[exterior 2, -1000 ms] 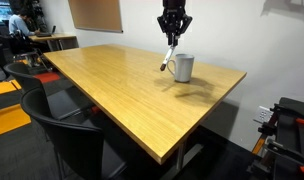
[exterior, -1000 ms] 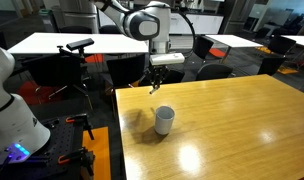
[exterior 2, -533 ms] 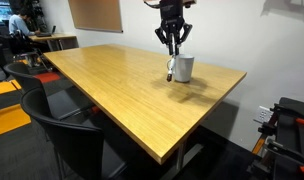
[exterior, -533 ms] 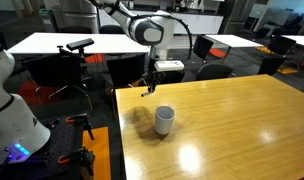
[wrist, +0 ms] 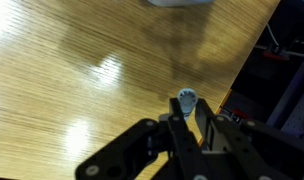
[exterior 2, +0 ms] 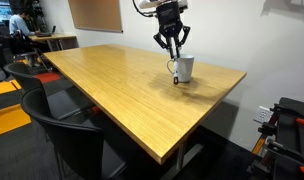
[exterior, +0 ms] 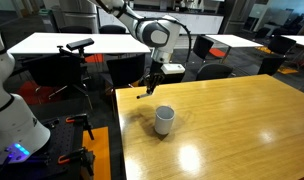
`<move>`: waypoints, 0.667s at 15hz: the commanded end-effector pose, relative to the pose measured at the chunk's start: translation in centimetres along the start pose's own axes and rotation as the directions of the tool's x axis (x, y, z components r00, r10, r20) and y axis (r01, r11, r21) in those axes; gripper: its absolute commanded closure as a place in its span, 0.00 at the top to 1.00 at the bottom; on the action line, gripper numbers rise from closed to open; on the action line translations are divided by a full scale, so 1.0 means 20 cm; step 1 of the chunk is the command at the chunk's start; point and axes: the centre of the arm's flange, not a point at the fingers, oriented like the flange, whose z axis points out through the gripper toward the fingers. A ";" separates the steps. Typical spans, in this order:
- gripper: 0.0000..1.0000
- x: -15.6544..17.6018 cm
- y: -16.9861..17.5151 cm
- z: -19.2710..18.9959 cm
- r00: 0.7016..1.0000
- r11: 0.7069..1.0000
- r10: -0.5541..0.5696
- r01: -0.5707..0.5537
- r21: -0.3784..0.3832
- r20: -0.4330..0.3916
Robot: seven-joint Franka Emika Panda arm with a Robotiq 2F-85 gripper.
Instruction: Take the marker from the white cup and put it on the table
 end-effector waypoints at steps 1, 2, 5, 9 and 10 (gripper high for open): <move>0.47 -0.03 0.06 -0.02 0.999 0.999 -0.038 0.039 0.035 -0.012; 0.52 -0.03 0.06 -0.02 0.999 0.998 -0.042 0.043 0.042 -0.016; 0.76 -0.04 0.06 -0.03 1.000 0.998 -0.006 0.007 0.059 -0.024; 1.00 -0.05 -0.05 -0.14 0.988 0.988 0.151 -0.150 0.026 -0.013; 1.00 -0.05 -0.09 -0.17 0.980 0.980 0.201 -0.201 -0.006 -0.008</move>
